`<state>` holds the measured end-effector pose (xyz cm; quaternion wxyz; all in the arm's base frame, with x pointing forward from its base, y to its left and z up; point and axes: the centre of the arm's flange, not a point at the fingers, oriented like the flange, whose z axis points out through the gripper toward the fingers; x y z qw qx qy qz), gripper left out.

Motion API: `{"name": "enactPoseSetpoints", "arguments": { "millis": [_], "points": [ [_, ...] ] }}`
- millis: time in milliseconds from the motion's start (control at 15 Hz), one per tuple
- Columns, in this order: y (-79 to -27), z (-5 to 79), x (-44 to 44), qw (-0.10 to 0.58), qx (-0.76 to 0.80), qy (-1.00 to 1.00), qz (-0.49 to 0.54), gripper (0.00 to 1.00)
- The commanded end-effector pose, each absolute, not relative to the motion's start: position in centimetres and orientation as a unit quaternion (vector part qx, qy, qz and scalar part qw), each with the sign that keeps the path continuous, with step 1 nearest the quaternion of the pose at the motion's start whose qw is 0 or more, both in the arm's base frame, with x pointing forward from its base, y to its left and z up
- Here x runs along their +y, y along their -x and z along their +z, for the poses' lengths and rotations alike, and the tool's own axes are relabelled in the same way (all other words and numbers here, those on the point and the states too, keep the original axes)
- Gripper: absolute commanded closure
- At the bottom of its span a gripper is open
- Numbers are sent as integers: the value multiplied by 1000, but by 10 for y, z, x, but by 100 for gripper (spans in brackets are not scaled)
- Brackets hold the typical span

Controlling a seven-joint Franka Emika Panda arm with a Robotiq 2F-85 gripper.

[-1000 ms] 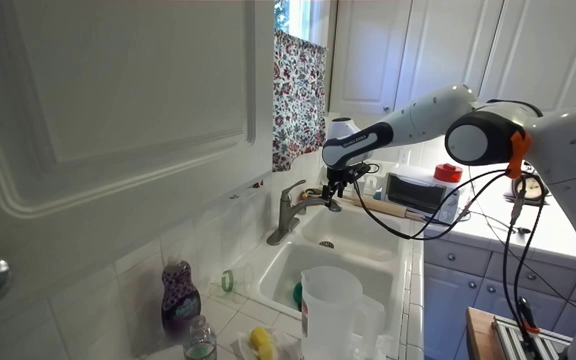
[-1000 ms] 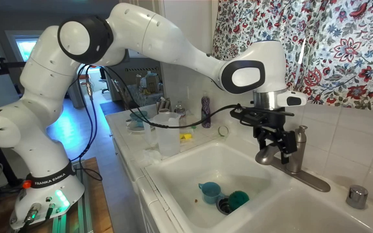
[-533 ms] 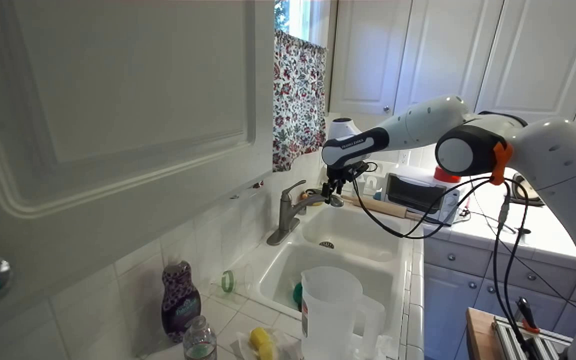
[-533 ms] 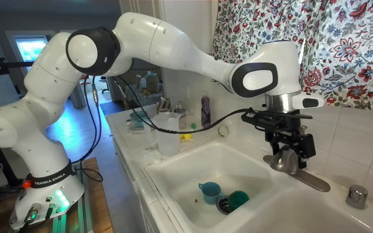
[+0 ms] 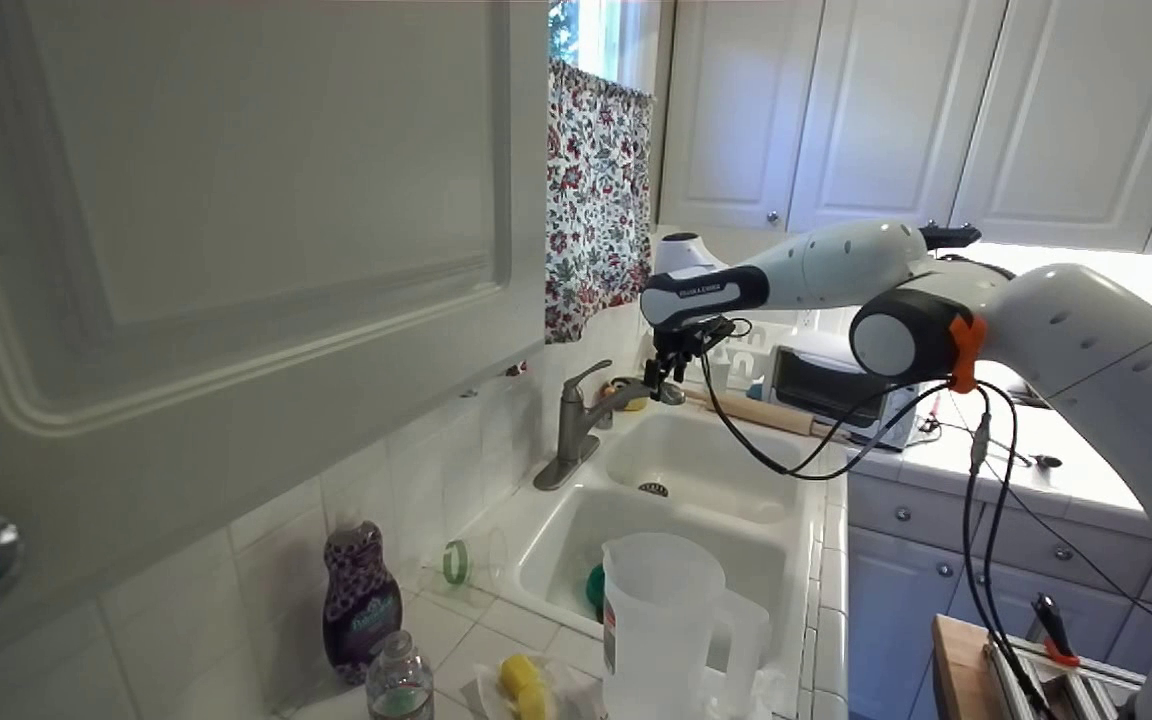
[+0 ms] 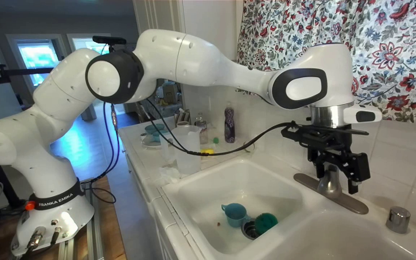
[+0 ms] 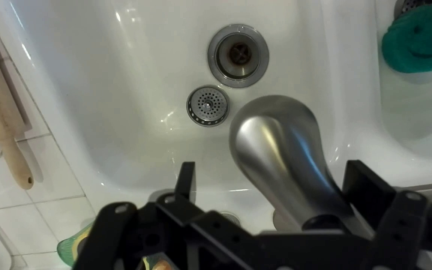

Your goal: Push the faucet nozzle to the right

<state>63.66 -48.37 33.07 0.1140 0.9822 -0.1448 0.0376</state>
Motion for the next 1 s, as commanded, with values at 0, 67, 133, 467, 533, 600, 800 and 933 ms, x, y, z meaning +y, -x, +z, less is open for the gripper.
{"name": "enactPoseSetpoints", "arguments": {
  "millis": [0,67,133,467,533,600,800,933],
  "points": [
    [-667,337,-518,115,-151,-981,43,0],
    [-668,337,-517,113,-154,-981,44,0],
    [-668,338,-516,115,-158,-980,44,0],
    [-615,352,-471,148,-83,-986,4,0],
    [-605,355,-463,149,-56,-987,-4,0],
    [-597,359,-456,146,-35,-989,-15,0],
    [-576,367,-430,121,-7,-992,-44,0],
    [-571,373,-416,112,-19,-993,-42,0]
  ]
}}
